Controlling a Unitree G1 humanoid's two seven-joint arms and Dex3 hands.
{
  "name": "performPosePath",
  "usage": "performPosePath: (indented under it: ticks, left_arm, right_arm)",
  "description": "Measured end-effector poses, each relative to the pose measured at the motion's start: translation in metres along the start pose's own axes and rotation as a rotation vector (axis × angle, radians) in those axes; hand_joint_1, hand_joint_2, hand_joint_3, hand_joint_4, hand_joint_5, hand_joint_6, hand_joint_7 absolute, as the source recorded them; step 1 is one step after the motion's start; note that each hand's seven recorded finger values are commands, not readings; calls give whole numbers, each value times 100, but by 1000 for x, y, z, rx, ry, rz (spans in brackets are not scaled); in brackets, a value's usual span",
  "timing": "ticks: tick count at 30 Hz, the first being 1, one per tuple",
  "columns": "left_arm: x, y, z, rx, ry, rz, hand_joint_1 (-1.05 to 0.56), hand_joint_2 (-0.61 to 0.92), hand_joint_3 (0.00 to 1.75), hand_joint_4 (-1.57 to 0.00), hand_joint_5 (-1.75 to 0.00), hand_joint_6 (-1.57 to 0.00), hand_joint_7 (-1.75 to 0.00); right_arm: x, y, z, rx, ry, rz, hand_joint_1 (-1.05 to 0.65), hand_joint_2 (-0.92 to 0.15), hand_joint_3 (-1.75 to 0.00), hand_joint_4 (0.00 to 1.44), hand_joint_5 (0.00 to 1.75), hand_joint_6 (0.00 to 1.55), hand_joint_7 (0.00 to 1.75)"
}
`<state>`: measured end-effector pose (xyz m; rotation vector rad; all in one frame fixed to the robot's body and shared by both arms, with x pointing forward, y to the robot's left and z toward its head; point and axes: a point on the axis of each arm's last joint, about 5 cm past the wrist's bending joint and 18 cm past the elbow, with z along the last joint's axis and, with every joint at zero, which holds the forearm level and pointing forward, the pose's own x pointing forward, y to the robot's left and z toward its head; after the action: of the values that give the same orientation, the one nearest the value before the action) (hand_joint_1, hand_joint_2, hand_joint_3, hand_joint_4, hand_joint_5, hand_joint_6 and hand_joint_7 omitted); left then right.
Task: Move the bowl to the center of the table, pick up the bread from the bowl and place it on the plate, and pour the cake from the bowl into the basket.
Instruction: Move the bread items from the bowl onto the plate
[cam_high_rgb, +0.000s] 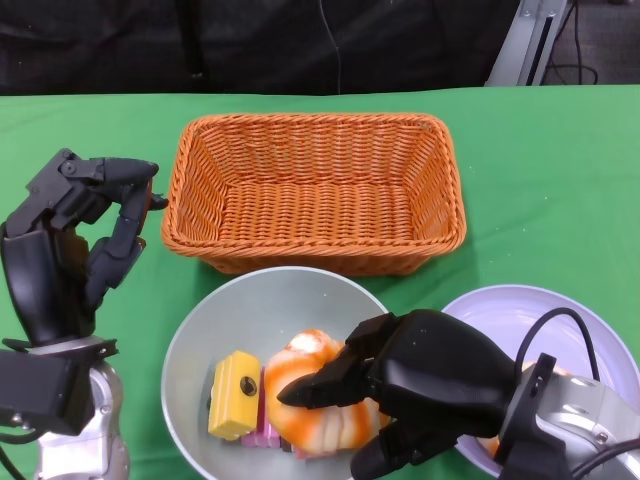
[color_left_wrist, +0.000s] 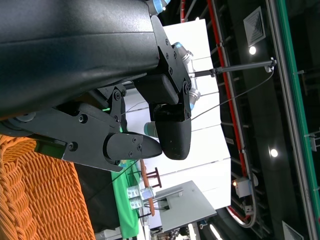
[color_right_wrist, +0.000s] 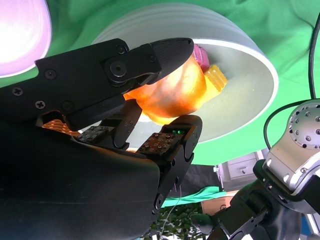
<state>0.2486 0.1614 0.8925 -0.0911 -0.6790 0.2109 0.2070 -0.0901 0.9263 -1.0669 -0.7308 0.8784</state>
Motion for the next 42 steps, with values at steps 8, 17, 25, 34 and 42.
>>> performPosePath:
  ticks: [8,17,25,34,42]
  left_arm:
    - [0,0,0,-2,-10,0,-15,92,36,-76,-135,-84,-104]
    - [0,0,1,0,-15,-2,-15,92,37,-76,-136,-83,-104]
    - [0,-1,2,-7,-25,2,-15,92,39,-76,-136,-84,-103]
    - [0,-1,3,-9,-36,2,-15,92,39,-76,-137,-85,-102]
    - [-2,-1,6,-31,-53,1,-16,92,37,-75,-138,-85,-99]
  right_arm:
    - [5,4,-2,14,-3,-3,-87,-92,-6,89,30,61,0]
    - [7,6,-1,16,-11,-3,-88,-92,-6,89,28,62,1]
    - [15,7,-2,-22,-6,5,-89,-92,-5,91,23,65,1]
    - [17,12,0,-64,-8,6,-88,-92,-6,92,17,66,1]
    - [21,16,4,-126,2,7,-86,-92,-3,96,13,69,1]
